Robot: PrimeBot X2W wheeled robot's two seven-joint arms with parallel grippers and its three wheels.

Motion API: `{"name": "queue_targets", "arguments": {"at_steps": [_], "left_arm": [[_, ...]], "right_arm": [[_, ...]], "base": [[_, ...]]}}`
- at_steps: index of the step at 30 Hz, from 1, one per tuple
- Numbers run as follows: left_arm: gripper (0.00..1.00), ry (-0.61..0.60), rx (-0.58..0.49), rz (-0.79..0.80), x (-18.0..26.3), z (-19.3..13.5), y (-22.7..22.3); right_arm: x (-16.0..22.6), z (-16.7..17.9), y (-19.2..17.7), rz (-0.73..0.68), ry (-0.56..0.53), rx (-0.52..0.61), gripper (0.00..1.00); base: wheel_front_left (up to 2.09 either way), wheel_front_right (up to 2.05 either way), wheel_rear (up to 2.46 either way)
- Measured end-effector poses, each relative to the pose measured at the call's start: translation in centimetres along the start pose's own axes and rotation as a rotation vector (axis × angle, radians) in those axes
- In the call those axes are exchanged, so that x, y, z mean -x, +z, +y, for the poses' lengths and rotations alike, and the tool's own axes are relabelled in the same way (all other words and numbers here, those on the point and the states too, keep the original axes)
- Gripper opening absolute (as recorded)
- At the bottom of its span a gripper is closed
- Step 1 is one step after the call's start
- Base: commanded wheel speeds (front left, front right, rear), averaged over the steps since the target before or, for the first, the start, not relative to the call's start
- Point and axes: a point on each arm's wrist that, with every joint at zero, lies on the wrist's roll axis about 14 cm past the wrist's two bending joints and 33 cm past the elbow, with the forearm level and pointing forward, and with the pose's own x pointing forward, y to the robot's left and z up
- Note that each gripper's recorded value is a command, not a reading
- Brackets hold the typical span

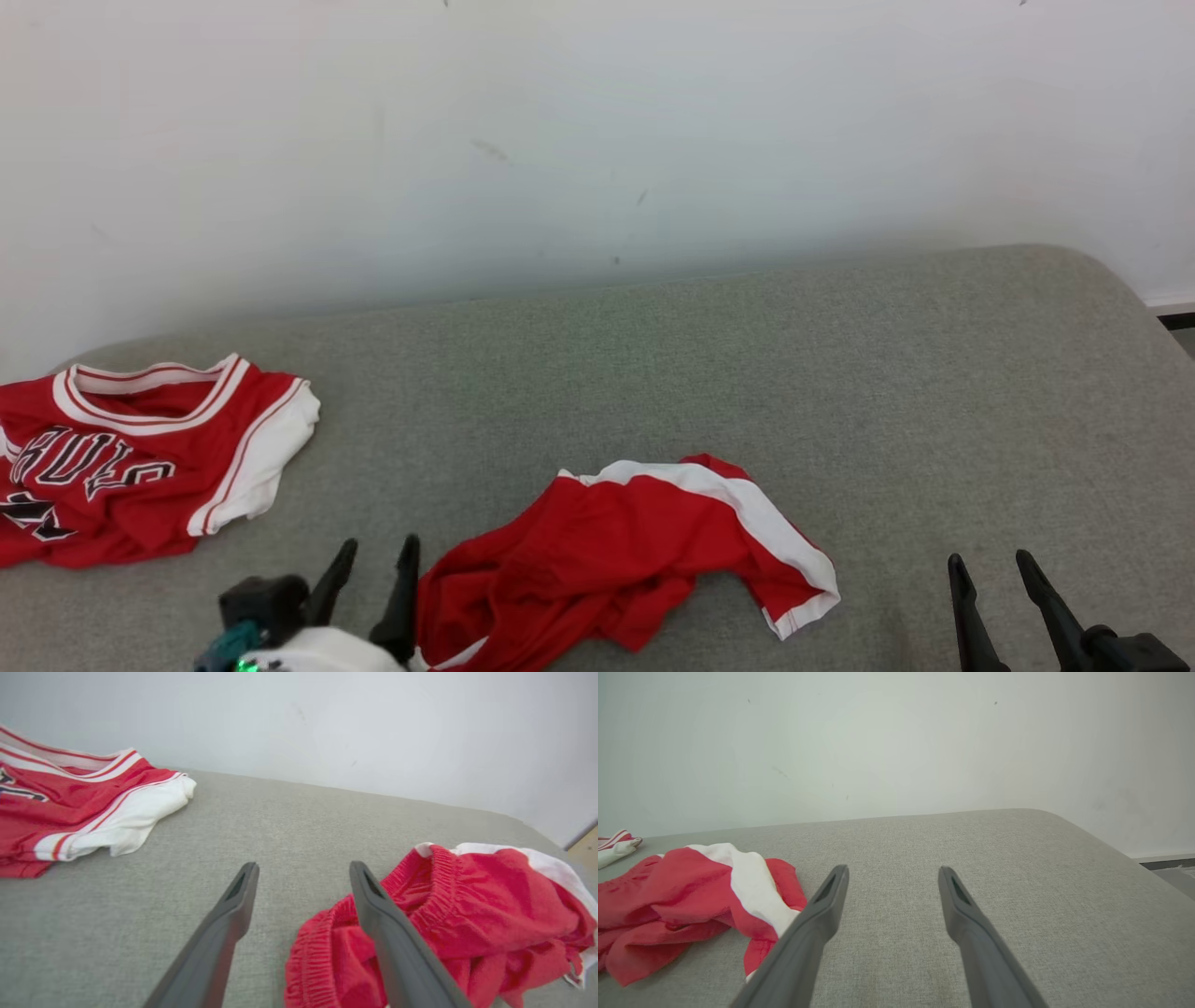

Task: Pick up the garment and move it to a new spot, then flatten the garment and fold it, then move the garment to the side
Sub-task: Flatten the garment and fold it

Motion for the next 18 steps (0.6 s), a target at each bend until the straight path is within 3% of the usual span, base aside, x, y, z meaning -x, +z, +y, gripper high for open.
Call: {"name": "queue_targets", "arguments": {"at_steps": [4,10,18], "left_arm": [[1.0,-0.113,0.032,-0.015,-2.1,-4.0,2.1],[1.0,-0.24,0.063,0.102,-4.7,-9.0,1.8],[1.0,-0.281,0.038,0.337,-6.7,-11.1,-2.0]], "right_arm": [[0.1,0.2,-0.1,0.003,0.004,0.0,1.0],[0.4,-0.5,0.3,-0.007,-0.02,0.0,1.0],[1.5,-2.7,-0.3,0.013,-0.096,-0.002,1.0]], "base": [[0.0,0.0,0.0],[0.0,0.0,0.0],[0.0,0.0,0.0]]}}
